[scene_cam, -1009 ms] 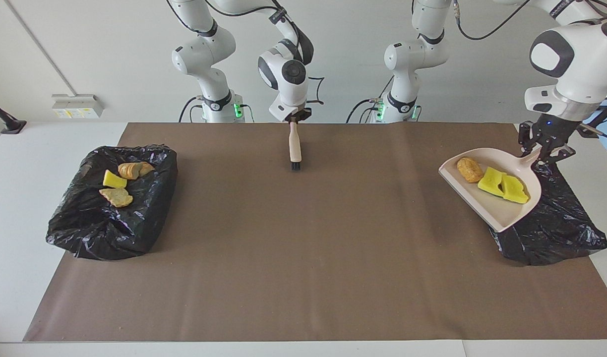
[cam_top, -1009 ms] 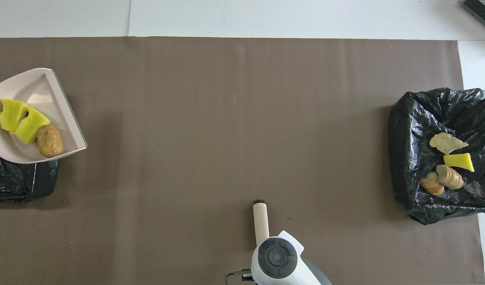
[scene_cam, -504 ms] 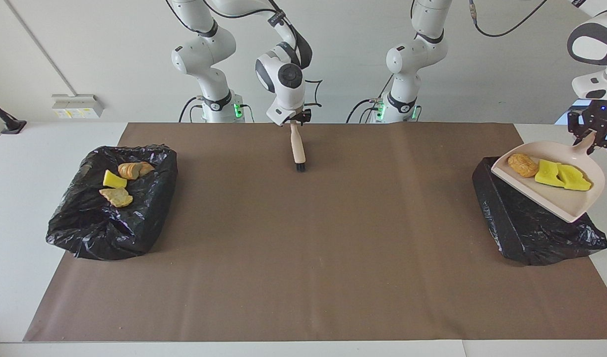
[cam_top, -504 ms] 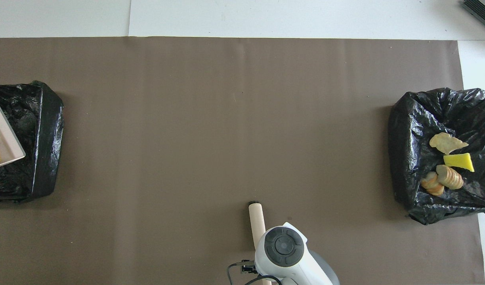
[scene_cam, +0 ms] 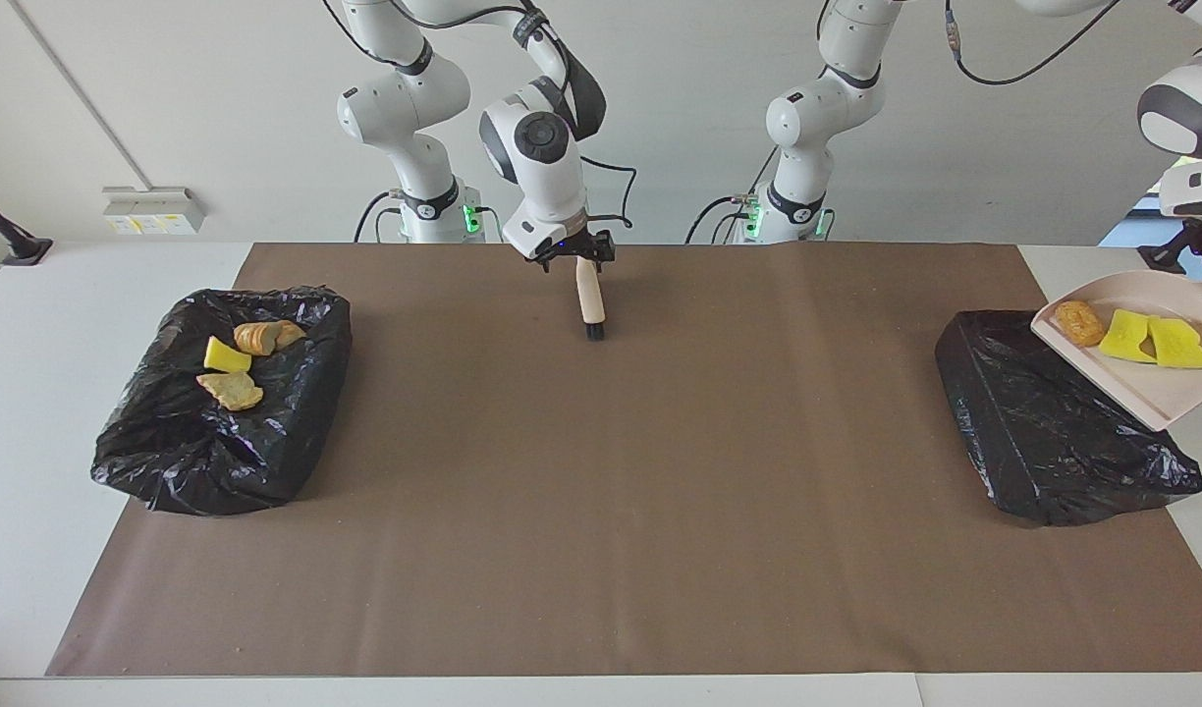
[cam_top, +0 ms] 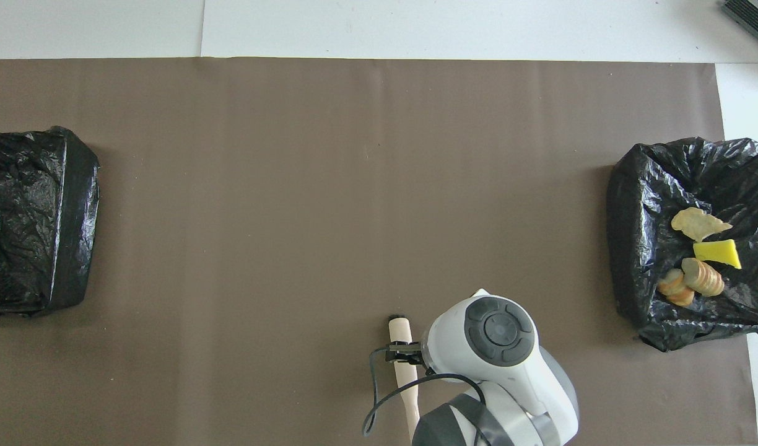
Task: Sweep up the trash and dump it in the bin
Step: 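Tip the dustpan over the bin while the right gripper drops the brush, then empty the dustpan into the bin while the right gripper withdraws, then bring the empty dustpan back over the table with the left gripper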
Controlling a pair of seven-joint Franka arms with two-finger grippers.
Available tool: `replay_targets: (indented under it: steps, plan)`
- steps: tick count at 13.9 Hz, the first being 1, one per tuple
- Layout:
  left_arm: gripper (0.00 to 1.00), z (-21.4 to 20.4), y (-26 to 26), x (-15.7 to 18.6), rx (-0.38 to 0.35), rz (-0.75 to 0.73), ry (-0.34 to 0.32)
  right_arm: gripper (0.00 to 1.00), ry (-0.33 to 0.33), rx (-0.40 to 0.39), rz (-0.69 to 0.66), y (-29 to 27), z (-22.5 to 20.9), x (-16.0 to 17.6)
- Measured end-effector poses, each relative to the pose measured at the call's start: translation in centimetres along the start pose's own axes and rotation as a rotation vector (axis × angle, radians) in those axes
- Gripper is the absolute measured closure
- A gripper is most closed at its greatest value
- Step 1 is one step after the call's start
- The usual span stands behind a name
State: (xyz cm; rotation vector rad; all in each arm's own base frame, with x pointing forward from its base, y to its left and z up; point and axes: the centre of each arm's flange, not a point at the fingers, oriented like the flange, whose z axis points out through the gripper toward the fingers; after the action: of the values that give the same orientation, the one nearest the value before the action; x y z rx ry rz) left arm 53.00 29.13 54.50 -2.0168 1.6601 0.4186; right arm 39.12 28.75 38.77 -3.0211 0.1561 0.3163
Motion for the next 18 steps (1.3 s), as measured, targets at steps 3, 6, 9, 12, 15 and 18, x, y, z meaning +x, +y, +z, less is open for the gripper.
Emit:
replay_targets:
  steps: [3,6,9,12,15,18]
  plan:
    - [0.68,-0.4,-0.2,0.2,-0.002,0.069,-0.091,0.0,0.072,0.065,0.096,4.9,-4.8,5.5]
    - [0.68,-0.5,-0.3,0.2,-0.013,0.123,-0.17,0.0,0.128,0.055,0.05,9.7,-9.3,8.9]
    - [0.68,-1.6,-0.7,1.0,-0.01,0.158,-0.238,0.0,0.238,0.017,0.058,12.4,-14.1,10.9]
    - [0.68,-3.1,-0.9,0.7,-0.001,0.125,-0.23,0.0,0.303,0.014,0.089,15.1,-18.5,12.2]
    - [0.68,-4.7,-0.7,3.5,-0.036,0.006,-0.054,0.0,0.289,-0.011,0.102,17.9,-21.2,12.4]
    - [0.68,-6.1,-0.7,8.4,-0.092,-0.126,0.134,0.0,0.272,-0.017,0.107,18.1,-24.4,11.5]
